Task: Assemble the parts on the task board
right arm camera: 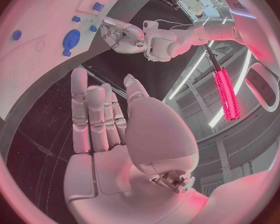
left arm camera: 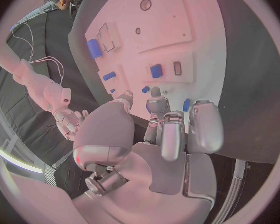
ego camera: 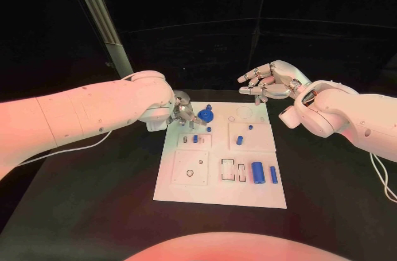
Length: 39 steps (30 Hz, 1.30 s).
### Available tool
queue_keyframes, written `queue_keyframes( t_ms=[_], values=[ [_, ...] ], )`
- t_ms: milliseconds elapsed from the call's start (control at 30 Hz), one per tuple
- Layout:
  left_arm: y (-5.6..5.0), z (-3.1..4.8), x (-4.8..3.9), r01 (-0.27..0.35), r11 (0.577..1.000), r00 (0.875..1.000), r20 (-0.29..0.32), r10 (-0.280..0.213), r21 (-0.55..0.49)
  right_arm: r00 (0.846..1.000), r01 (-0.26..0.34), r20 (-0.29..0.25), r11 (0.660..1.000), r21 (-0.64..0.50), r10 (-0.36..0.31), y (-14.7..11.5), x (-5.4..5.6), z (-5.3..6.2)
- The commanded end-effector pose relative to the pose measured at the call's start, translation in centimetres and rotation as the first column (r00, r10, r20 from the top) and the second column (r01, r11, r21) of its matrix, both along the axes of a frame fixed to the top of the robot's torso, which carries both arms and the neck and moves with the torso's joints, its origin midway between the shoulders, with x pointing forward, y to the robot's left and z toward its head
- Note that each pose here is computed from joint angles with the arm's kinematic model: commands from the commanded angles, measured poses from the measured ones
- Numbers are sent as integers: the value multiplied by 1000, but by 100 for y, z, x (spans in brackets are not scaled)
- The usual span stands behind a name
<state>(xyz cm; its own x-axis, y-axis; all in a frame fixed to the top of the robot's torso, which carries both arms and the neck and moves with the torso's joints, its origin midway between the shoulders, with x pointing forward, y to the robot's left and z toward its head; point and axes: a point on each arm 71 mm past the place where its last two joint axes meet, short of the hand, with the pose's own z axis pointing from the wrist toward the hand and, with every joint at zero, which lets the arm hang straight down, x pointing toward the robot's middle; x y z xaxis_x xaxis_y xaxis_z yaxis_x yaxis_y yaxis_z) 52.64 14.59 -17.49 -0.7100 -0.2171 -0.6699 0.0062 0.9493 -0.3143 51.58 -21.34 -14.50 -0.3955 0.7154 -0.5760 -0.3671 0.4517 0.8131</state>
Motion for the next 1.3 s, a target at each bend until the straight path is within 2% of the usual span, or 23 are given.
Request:
queue_keyframes(
  t_ms=[33, 167, 300, 433, 567, 700, 900, 1100, 1300],
  values=[
    [46, 141, 37, 13, 1000, 999, -40, -13, 4, 1000, -2, 8, 1000, 2, 2, -1, 8, 14],
    [133, 238, 145, 10, 999, 997, -76, -7, 40, 1000, 1, 8, 1000, 1, -1, -4, 14, 12],
    [222, 241, 265, -6, 998, 994, -105, 13, 67, 1000, 0, 7, 1000, 1, 0, 5, 18, 9],
    [311, 179, 363, -32, 997, 992, -119, 41, 76, 1000, -1, 6, 1000, 1, 1, 14, 20, 7],
    [372, 47, 441, -51, 996, 991, -121, 59, 72, 1000, 1, 7, 1000, 1, -1, 10, 20, 6],
    [387, -59, 492, -62, 996, 992, -103, 69, 69, 1000, 2, 7, 1000, 1, -2, 12, 22, 4],
    [380, -161, 546, -84, 995, 994, -67, 88, 57, 1000, 0, 6, 1000, 1, 0, 28, 23, 2],
    [333, -220, 560, -89, 995, 995, -50, 91, 45, 1000, -1, 6, 1000, 1, 1, 37, 26, 0],
    [287, -237, 566, -90, 995, 995, -41, 92, 39, 1000, -3, 5, 1000, 1, 3, 47, 30, -2]
  ],
)
